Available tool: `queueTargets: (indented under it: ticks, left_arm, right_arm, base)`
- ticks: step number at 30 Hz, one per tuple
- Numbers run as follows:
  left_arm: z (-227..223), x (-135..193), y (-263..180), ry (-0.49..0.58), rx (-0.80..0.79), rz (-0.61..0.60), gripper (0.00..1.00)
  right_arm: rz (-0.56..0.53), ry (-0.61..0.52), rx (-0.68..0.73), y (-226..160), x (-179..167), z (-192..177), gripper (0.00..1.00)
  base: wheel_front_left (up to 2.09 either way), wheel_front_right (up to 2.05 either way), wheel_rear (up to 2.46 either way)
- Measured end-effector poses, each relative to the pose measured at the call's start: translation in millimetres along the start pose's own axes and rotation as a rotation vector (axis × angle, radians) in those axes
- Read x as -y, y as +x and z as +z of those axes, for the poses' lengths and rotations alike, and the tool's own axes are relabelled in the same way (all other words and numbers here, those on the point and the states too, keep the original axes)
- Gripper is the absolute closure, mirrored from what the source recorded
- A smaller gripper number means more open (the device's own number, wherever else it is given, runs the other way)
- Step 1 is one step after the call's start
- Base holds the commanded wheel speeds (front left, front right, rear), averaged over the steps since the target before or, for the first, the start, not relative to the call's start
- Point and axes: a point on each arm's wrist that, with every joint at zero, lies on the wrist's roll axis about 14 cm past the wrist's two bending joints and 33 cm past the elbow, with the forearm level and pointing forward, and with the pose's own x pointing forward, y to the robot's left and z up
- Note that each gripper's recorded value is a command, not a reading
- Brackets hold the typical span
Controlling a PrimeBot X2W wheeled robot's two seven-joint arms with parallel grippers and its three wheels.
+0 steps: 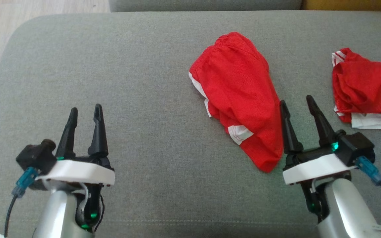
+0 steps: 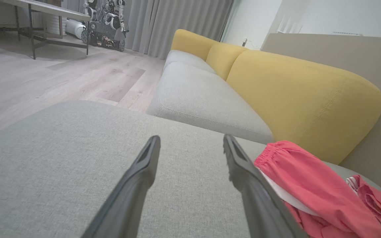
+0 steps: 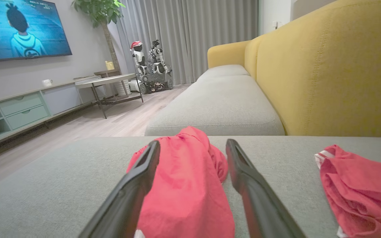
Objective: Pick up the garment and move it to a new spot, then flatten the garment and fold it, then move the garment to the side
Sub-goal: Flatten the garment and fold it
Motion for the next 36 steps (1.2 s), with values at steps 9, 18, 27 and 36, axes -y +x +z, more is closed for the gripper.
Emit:
queueTargets:
  ticks: [9,18,27,36]
  left_arm:
    - [1.8,-4.4,-0.4,0.006,0.009,0.002,0.00]
    - [-18.4,-8.5,-0.1,-0.037,-0.047,0.023,0.00]
    - [-25.6,-11.5,1.5,-0.044,-0.067,0.032,0.00]
    - [-31.1,-18.2,0.5,-0.050,-0.083,0.054,0.00]
  right_arm:
    - [0.134,0.020,-0.107,-1.9,-46.1,-20.1,0.00]
    - [0.197,0.040,-0.374,-16.6,-66.3,-81.4,0.00]
    - [0.135,0.053,-0.483,-16.7,-44.4,-112.6,0.00]
    - [0.149,0.097,-0.506,0.0,-48.4,-120.8,0.00]
  base:
    - [0.00,0.00,0.00]
    - [0.00,0.00,0.00]
    - [0.00,0.00,0.00]
    - [0.00,0.00,0.00]
